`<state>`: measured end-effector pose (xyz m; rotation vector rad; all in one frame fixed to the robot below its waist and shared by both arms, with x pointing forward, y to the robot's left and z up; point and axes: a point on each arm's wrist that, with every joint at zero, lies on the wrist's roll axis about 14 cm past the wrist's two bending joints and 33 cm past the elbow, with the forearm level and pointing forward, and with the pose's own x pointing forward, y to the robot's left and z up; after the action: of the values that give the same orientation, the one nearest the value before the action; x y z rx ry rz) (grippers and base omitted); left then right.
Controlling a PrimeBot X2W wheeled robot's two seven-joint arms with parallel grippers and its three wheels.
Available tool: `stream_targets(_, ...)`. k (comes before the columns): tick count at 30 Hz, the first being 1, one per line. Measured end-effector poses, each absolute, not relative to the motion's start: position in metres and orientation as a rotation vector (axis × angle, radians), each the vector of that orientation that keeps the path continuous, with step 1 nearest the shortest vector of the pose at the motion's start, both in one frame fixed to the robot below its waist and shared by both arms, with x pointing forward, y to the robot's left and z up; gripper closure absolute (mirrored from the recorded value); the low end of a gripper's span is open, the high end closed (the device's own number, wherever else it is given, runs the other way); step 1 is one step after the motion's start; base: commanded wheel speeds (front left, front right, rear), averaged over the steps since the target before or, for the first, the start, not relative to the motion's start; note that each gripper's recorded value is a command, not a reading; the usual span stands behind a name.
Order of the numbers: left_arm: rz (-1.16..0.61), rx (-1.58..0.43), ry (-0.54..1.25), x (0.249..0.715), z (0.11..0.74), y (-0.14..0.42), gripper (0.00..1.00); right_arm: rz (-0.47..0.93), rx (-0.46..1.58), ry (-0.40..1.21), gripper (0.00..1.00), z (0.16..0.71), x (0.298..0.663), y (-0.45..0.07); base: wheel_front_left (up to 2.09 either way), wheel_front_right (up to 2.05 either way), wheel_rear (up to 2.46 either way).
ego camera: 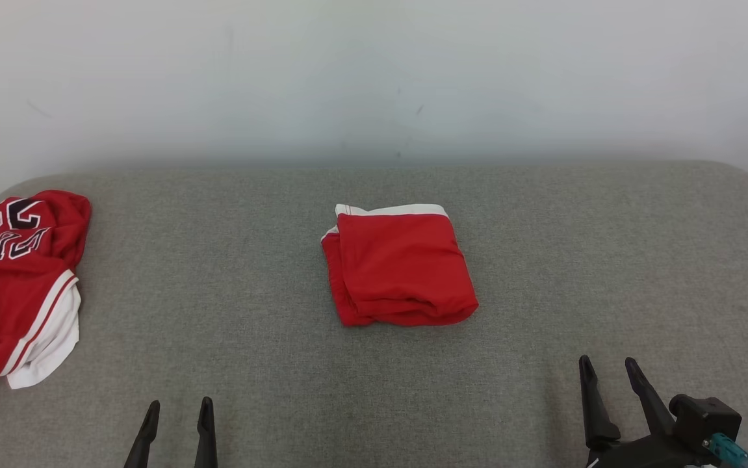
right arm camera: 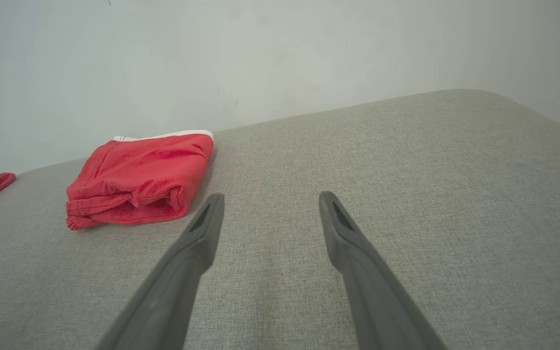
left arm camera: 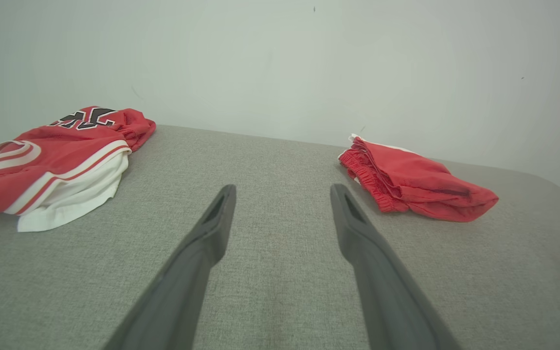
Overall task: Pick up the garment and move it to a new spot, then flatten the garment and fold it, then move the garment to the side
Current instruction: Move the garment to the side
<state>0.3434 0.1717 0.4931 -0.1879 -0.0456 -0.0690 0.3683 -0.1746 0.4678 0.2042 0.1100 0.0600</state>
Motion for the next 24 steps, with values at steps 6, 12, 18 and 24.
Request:
stream_targets(6,-0.069,-0.188,-0.045,0.342,0.493,0.171,0.00,0.067,0.207,0.111,0.00,0.469,0.373,-0.172,0.00,0.00,0.00)
stream_targets(12,-0.063,-0.188,-0.046,0.341,0.493,0.173,0.00,0.066,0.207,0.133,0.00,0.467,0.376,-0.173,0.00,0.00,0.00)
stream_targets(18,-0.069,-0.190,-0.043,0.339,0.493,0.169,0.00,0.080,0.266,0.309,0.00,0.455,0.391,-0.169,0.00,0.00,0.00)
stream_targets(24,-0.066,-0.195,-0.047,0.340,0.494,0.168,0.00,0.159,0.194,0.481,0.00,0.469,0.423,-0.149,0.00,0.00,0.00)
